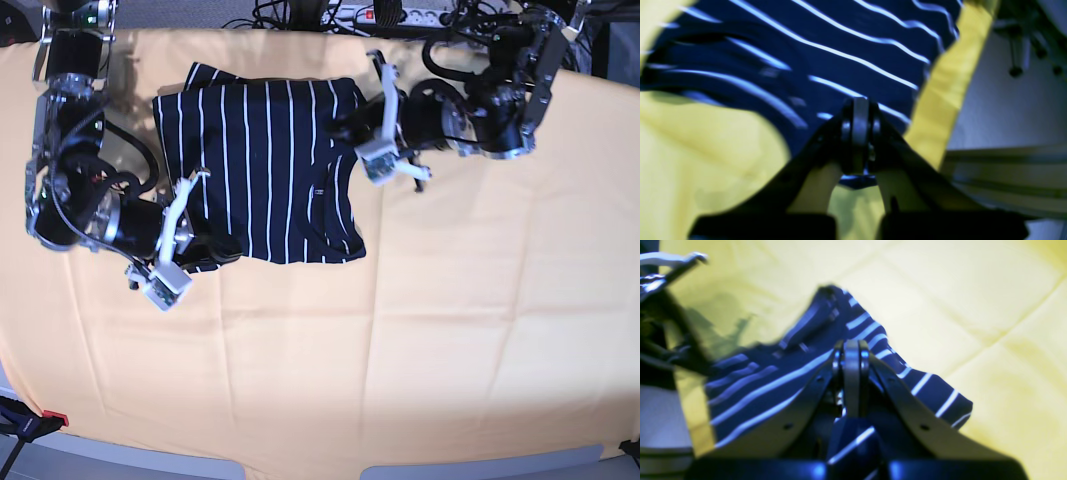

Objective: Fold the T-shirt properly
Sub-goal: 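Grasp the folded shirt with both grippers and rotate it on the table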

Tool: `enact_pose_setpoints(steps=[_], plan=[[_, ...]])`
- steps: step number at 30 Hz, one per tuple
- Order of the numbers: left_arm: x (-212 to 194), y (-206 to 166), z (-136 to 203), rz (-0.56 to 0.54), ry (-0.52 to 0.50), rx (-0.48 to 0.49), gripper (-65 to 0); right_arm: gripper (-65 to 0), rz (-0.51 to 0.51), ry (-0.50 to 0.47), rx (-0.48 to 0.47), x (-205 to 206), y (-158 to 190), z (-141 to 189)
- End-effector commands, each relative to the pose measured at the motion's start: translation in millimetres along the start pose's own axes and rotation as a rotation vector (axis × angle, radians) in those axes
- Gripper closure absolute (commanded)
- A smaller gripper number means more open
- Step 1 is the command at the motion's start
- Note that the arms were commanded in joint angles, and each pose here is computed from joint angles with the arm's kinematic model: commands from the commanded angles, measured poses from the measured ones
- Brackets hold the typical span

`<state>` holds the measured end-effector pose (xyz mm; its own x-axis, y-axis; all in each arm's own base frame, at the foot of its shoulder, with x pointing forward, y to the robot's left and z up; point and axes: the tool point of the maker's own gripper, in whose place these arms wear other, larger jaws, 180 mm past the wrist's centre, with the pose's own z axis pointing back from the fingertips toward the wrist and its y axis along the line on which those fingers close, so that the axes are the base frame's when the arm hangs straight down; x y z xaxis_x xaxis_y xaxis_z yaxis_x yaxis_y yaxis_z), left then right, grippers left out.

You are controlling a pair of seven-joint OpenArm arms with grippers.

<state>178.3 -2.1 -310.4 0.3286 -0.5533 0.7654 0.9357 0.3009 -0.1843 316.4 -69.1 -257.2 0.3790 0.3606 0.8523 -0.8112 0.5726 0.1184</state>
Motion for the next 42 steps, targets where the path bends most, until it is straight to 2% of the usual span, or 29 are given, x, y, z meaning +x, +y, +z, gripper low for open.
enact_pose_setpoints(steps=[1,7,10,14,17,19,23,28,37,42], plan=[[10.5,-7.0,-3.4,-0.035,-0.03,-0.015,0.0,0.0,0.017,-0.032,-0.007,13.6,-9.5,0.9],[9.0,-26.2,-41.2,-0.127,0.032,0.038,0.0,0.0,-0.003,0.056,-0.063,9.9,-56.1,-22.1],[8.2,-34.2,-51.5,-0.172,0.049,0.057,0.0,0.0,-0.007,0.125,-0.062,0.4,-66.5,-32.7],[0.3,-34.1,-58.2,-0.215,0.09,0.094,0.0,0.0,0.012,0.285,-0.055,-37.2,-69.4,-46.2],[-3.3,-26.9,-59.1,-0.208,0.102,0.125,0.0,0.0,0.083,0.397,-0.067,-62.9,-70.2,-45.7],[-5.3,-22.1,-58.6,-0.211,0.105,0.14,0.0,0.0,0.114,0.439,-0.072,-72.6,-72.3,-41.1],[-9.7,-8.9,-57.1,-0.192,0.109,0.169,0.0,0.0,0.116,0.446,-0.079,-75.7,-77.1,-31.6],[-23.1,17.4,-60.3,-0.171,0.146,0.208,0.0,0.0,0.052,0.414,-0.028,-83.0,-68.0,-24.0],[-53.7,121.2,-59.5,-0.119,0.271,0.378,0.0,0.0,0.035,0.468,0.005,-118.7,-45.2,-9.9],[-39.3,173.8,-49.9,-0.127,0.238,0.454,0.0,0.0,0.035,0.451,0.017,-126.4,-24.6,4.6]])
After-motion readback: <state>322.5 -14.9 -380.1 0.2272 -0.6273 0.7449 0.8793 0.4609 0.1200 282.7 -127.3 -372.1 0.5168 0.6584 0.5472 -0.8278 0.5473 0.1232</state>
